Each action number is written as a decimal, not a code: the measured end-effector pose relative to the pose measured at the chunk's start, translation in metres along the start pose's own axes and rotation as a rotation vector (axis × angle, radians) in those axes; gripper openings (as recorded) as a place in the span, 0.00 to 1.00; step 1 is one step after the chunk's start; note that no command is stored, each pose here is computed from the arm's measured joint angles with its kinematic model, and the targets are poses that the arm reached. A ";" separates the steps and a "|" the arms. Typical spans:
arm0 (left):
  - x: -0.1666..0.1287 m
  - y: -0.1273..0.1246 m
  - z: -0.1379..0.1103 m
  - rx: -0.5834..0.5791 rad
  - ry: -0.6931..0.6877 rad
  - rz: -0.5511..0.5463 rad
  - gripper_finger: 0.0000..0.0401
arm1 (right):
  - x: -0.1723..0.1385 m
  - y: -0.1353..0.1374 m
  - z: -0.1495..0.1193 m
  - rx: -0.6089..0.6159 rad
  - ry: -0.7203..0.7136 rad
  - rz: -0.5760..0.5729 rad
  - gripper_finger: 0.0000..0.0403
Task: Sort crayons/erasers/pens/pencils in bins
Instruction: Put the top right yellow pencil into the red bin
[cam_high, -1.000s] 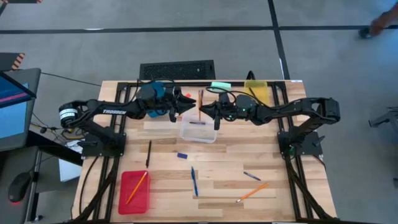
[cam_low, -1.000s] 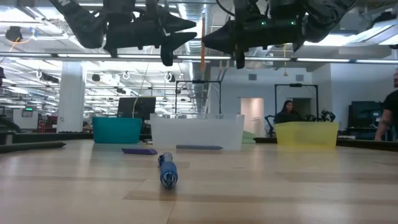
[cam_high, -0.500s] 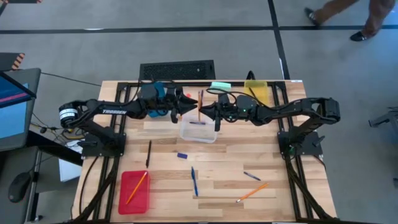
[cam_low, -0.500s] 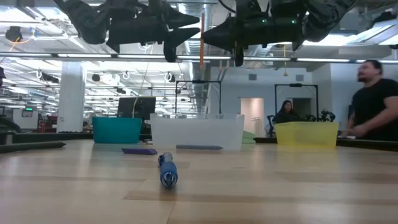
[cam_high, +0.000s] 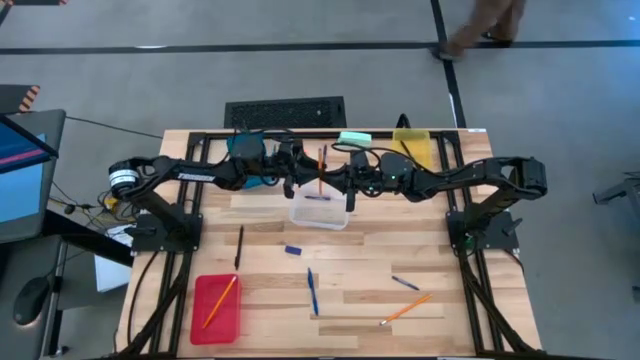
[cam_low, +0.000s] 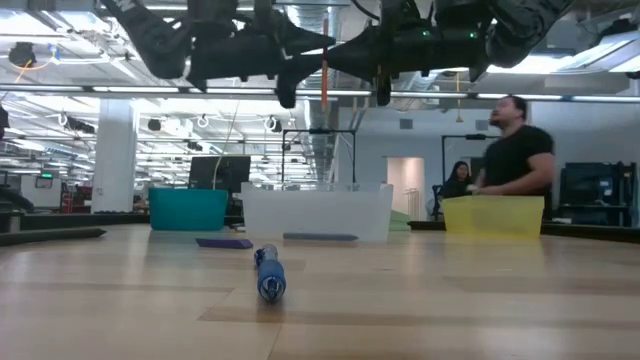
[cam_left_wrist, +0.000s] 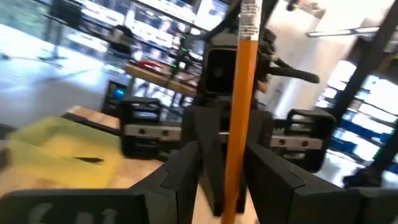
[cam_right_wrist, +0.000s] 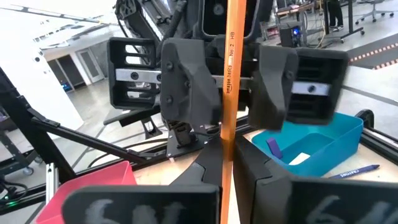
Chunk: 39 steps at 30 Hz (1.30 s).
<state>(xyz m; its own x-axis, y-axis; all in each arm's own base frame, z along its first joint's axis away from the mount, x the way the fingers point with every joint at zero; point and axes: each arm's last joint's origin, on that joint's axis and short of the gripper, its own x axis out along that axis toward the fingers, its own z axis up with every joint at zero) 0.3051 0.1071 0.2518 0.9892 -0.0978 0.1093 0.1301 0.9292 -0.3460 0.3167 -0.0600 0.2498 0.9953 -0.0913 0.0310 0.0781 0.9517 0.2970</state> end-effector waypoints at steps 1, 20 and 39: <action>0.003 0.000 0.002 0.004 -0.002 -0.028 0.29 | 0.000 0.000 0.000 0.000 0.002 0.000 0.07; 0.000 0.012 0.012 0.015 0.011 -0.117 0.28 | 0.000 -0.001 0.000 -0.023 0.003 -0.004 0.08; -0.006 0.020 0.016 0.024 0.018 -0.130 0.03 | 0.000 -0.004 0.000 -0.029 0.002 -0.048 0.13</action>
<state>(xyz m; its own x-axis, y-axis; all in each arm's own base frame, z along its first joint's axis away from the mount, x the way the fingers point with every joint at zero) 0.3011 0.1318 0.2593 0.9652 -0.2236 0.1353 0.2555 0.9166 -0.3075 0.3160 -0.0637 0.2483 0.9905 -0.1366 0.0149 0.1276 0.9544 0.2699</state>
